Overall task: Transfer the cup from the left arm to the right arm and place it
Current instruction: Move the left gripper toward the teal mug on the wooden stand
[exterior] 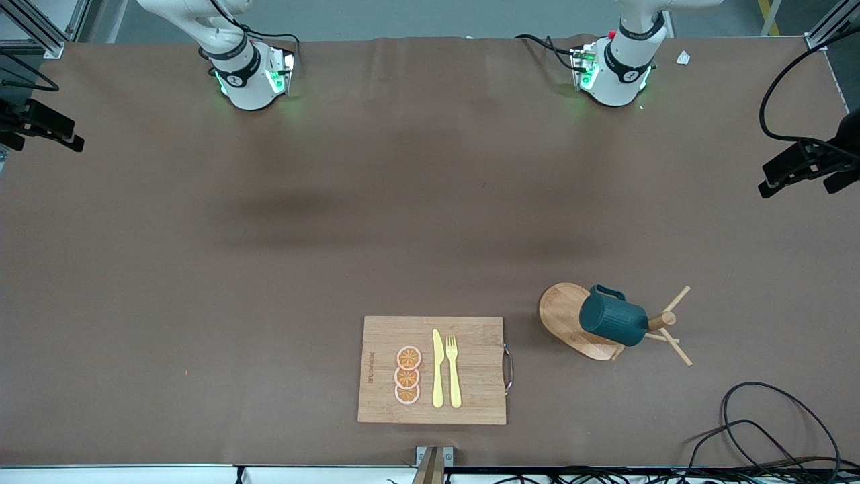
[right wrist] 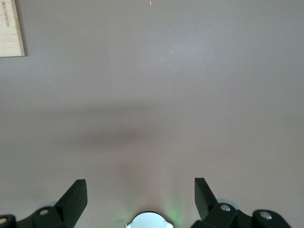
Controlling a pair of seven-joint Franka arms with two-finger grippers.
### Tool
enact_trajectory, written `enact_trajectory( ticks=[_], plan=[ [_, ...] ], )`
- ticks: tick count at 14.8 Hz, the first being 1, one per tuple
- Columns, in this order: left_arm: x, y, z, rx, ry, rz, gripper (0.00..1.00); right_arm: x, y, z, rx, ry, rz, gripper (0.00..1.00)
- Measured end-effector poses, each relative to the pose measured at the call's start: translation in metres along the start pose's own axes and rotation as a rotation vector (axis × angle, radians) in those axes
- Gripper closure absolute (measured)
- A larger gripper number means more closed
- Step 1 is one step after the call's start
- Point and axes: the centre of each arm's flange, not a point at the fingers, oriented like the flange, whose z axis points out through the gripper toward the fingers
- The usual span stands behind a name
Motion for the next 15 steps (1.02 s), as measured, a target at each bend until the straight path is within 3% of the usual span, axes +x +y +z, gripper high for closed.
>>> enact_trajectory(
  ticks=[7,15],
  plan=[
    [0.005,0.004,0.008,-0.018,-0.001,-0.041,0.0,0.0,0.0,0.0,0.0,0.0,0.0,0.0],
    [0.014,0.023,0.036,-0.003,-0.051,-0.623,0.0,0.0,0.0,0.0,0.0,0.0,-0.001,0.0]
  ],
)
